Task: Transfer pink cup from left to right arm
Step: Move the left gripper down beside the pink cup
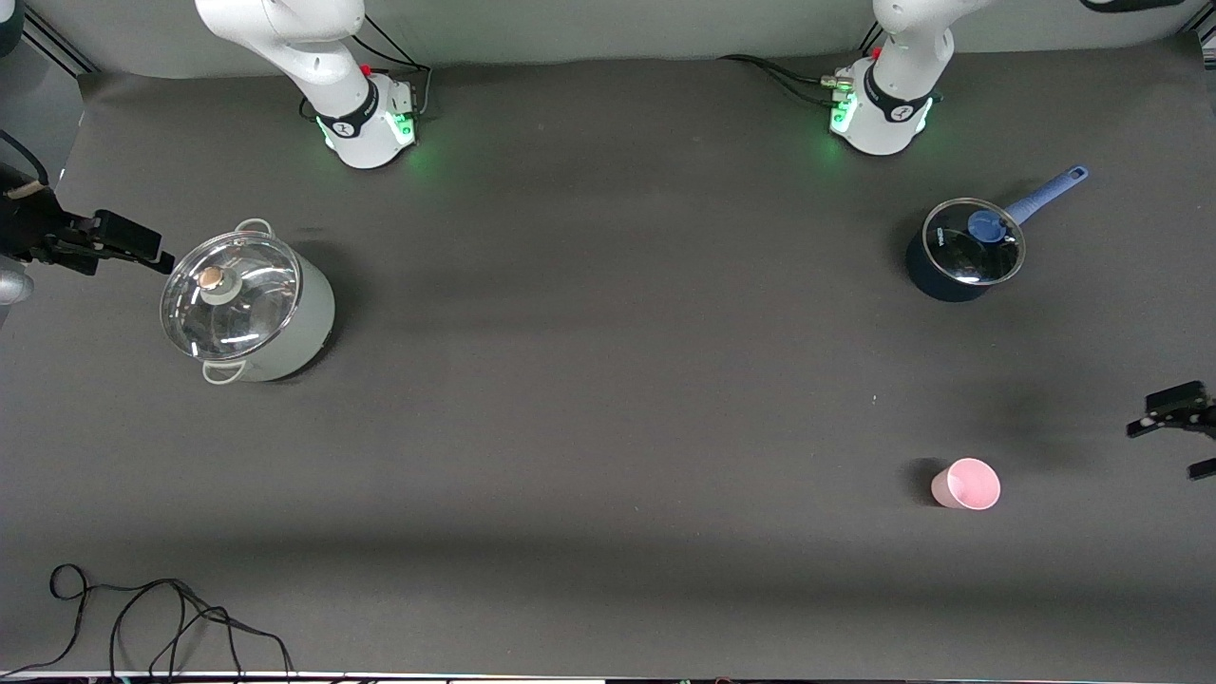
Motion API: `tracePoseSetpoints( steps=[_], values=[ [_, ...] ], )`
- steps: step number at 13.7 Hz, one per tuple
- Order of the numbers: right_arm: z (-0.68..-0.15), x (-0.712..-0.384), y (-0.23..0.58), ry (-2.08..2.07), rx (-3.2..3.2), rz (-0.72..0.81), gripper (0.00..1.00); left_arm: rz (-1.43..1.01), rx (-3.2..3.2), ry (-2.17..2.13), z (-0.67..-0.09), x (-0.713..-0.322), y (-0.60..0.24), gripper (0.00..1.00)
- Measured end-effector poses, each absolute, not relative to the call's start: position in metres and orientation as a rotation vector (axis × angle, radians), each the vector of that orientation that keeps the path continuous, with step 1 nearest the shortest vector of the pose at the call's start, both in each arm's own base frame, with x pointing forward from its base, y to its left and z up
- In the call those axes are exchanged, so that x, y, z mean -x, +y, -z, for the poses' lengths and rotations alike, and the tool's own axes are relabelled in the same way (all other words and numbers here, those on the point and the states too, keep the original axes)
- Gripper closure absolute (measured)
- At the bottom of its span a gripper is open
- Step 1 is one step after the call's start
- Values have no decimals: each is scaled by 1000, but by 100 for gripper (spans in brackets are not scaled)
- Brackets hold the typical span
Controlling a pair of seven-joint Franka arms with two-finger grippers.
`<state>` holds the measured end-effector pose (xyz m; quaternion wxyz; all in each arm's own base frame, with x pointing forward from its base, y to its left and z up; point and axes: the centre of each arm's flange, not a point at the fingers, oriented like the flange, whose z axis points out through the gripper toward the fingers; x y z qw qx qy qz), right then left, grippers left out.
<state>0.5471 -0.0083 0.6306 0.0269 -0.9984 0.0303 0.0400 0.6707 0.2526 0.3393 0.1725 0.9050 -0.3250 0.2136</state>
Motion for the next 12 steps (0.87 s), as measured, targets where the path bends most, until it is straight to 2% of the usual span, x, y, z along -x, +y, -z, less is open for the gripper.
tracePoseSetpoints(
  steps=[3, 6, 12],
  values=[
    [-631, -547, -8, 94, 3084, -124, 0, -868, -2336, -1021, -269, -664, 270, 0],
    [-630, -547, -8, 95, 3084, -125, 0, -966, -2165, -1121, -212, -653, 271, 0],
    [-628, -548, -8, 95, 3084, -130, 0, -1161, -1900, -1215, -150, -633, 251, 0]
  ],
)
